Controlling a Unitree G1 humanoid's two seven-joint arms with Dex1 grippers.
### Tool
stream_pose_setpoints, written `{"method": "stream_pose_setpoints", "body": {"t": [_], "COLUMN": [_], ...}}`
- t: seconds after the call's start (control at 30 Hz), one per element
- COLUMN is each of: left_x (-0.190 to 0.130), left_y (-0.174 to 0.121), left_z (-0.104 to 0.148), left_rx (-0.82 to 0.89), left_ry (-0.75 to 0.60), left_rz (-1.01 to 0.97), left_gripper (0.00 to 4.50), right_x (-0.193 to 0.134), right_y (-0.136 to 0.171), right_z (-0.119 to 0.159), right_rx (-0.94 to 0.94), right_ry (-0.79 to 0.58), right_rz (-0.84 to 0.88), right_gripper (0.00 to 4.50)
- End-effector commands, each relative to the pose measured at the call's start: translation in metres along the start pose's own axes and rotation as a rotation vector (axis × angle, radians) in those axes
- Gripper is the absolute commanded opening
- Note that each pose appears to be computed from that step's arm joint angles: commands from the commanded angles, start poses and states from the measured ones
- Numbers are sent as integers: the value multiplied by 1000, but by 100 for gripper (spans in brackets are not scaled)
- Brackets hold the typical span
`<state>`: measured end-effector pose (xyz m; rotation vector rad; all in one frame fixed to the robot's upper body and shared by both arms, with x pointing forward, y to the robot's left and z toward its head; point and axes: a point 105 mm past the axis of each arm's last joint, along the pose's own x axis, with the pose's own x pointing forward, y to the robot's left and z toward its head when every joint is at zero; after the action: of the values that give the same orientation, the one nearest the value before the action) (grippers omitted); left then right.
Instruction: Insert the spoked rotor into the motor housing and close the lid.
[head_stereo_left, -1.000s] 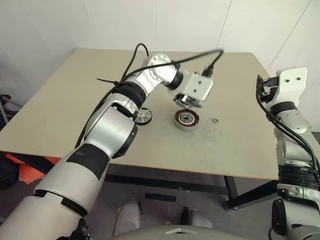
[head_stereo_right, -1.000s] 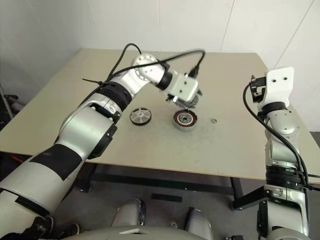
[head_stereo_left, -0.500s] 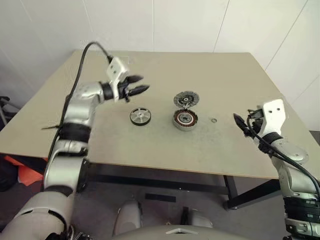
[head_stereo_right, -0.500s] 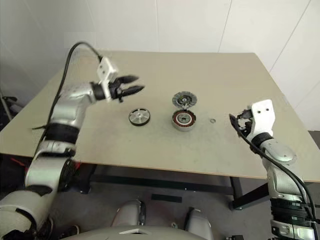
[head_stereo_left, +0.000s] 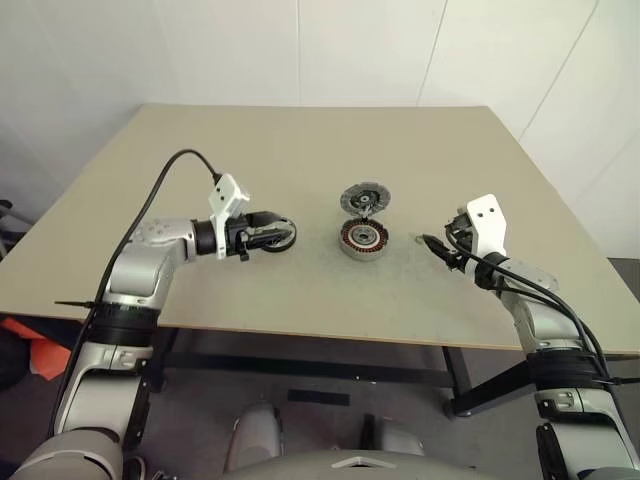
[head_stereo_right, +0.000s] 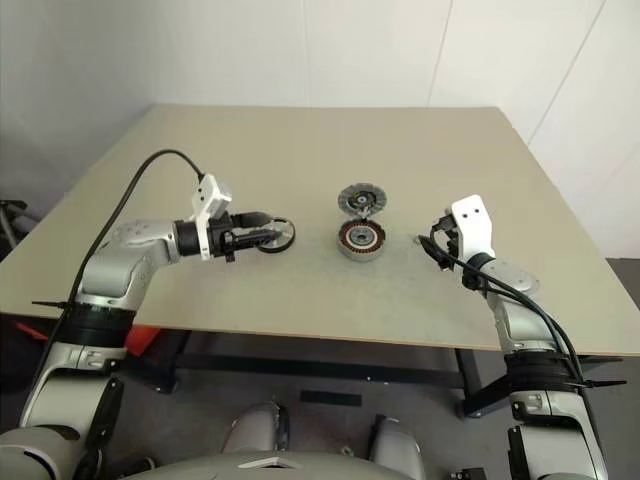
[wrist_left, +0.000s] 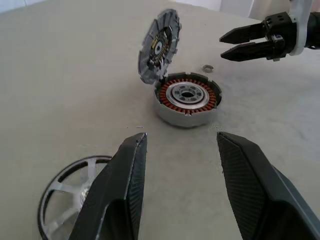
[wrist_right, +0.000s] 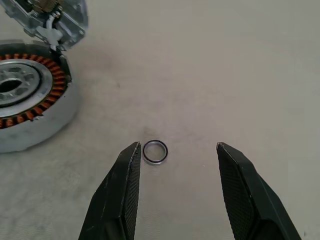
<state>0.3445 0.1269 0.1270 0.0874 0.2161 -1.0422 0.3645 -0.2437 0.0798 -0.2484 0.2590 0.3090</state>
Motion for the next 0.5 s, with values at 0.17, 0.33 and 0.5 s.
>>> {"method": "stream_pose_setpoints", "body": {"t": [0.17,0.33,0.5], "left_x": [4,5,7], "left_y": [1,1,8], "left_z": [1,7,17], "left_rx": [-107,-17,32], "left_ry": [-126,-90,-82], "left_rz": [39,40,56], "left_gripper": [235,235,235], "right_x": [11,21,31], "right_y": [-5,4,13], "right_z": [23,25,19], "right_rx": [-44,-44,-26], "right_ry": [-63,-68,-53], "right_rz": [-8,15,31], "right_gripper": [266,266,266]}}
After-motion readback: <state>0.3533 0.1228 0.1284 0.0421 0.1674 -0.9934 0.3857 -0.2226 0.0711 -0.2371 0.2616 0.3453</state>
